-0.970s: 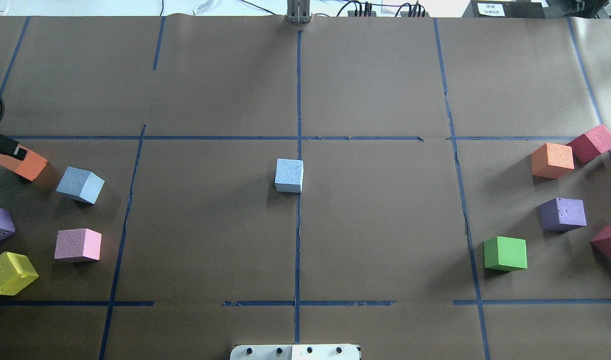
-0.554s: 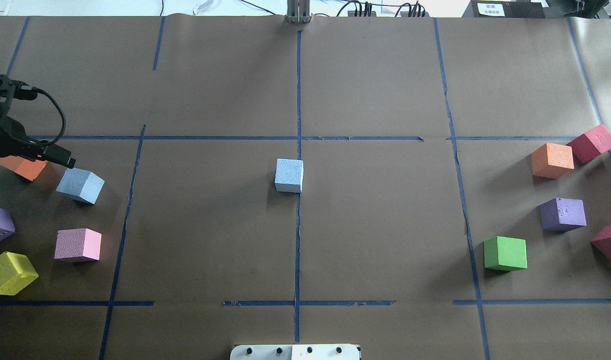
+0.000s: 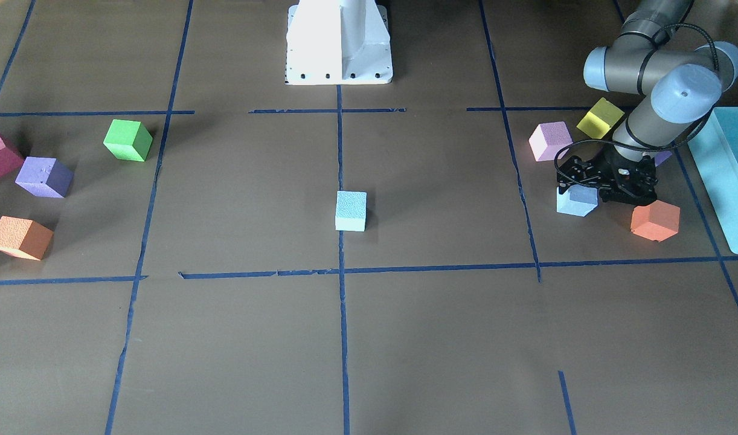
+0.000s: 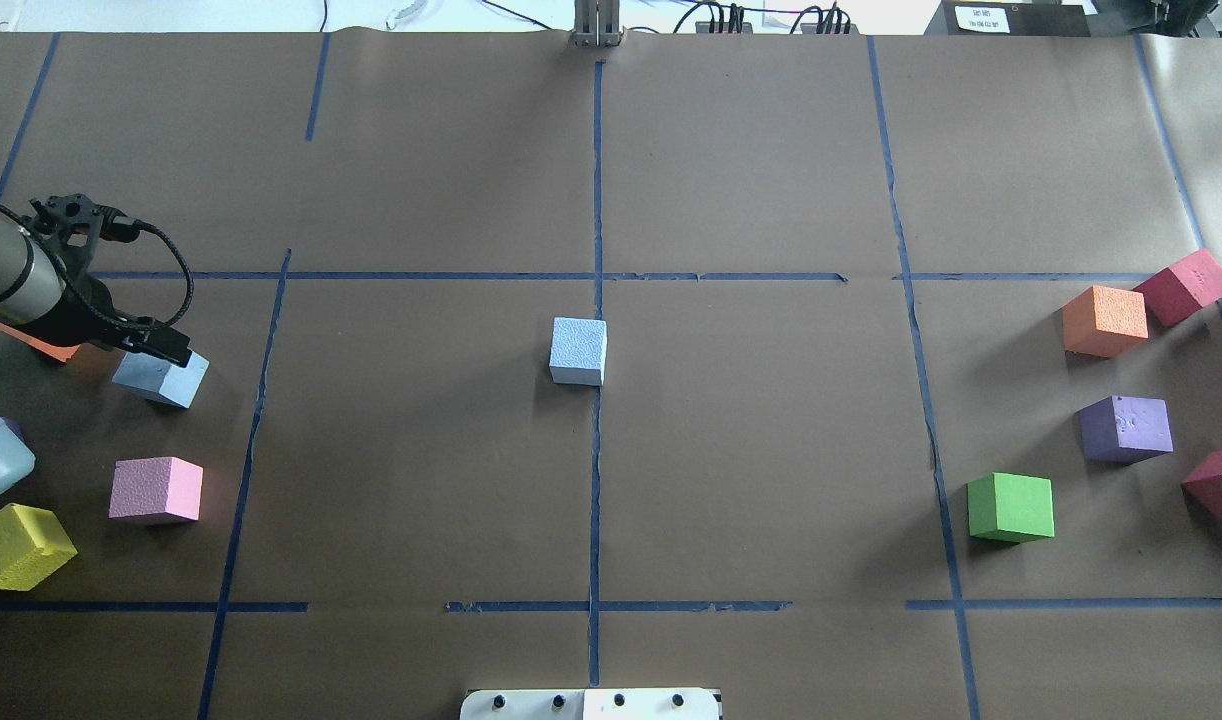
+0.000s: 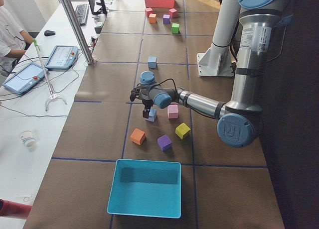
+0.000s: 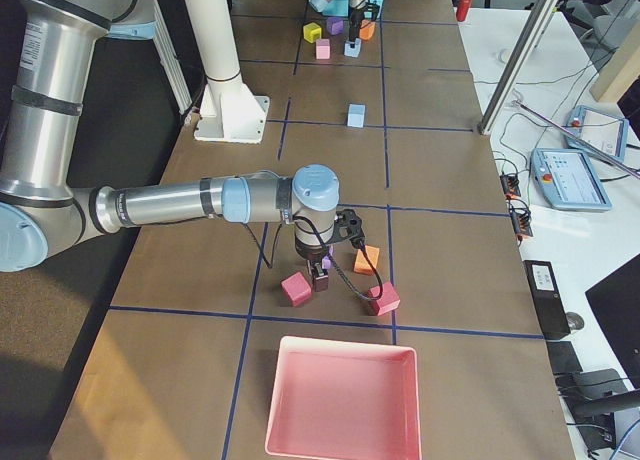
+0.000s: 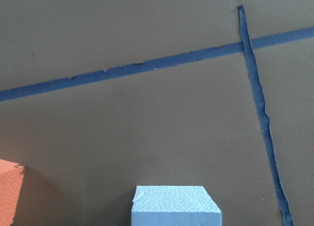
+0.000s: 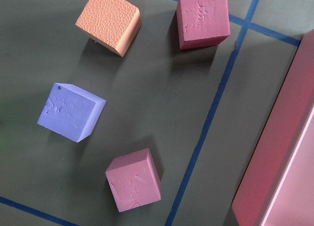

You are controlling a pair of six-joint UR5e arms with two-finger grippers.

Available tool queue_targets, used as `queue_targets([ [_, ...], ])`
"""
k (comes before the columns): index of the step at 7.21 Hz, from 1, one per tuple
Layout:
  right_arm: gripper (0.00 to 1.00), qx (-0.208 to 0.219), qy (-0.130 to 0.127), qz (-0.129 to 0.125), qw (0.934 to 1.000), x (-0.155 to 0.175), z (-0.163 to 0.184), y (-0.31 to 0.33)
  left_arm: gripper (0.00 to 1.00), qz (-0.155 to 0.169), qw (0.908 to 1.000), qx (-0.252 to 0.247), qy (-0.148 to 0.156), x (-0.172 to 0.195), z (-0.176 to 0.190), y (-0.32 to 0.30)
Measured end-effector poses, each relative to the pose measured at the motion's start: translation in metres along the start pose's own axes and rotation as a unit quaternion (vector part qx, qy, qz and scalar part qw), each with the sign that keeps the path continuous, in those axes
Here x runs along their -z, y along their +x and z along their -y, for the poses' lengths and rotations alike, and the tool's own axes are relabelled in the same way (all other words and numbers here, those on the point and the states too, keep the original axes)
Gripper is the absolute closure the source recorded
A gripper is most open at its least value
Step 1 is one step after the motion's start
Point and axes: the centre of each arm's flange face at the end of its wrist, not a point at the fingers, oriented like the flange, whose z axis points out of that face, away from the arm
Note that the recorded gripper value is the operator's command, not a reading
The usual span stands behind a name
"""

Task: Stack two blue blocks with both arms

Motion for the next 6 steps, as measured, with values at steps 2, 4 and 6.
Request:
queue_targets([
  [2, 0.0, 0.0, 0.0, 0.0, 1.0, 0.0, 0.0, 0.0, 0.73, 0.003, 0.9999, -0.004, -0.014, -0.019, -0.002, 0.005],
  [4, 0.0, 0.0, 0.001, 0.003, 1.0, 0.0, 0.0, -0.001, 0.87, 0.002, 0.9999, -0.002, -0.016, -0.022, -0.001, 0.008],
  [6, 0.0, 0.001, 0.003, 0.012, 0.9999, 0.0, 0.001, -0.003, 0.86, -0.015, 0.9998, 0.008, 0.006, 0.001, 0.016, 0.04],
])
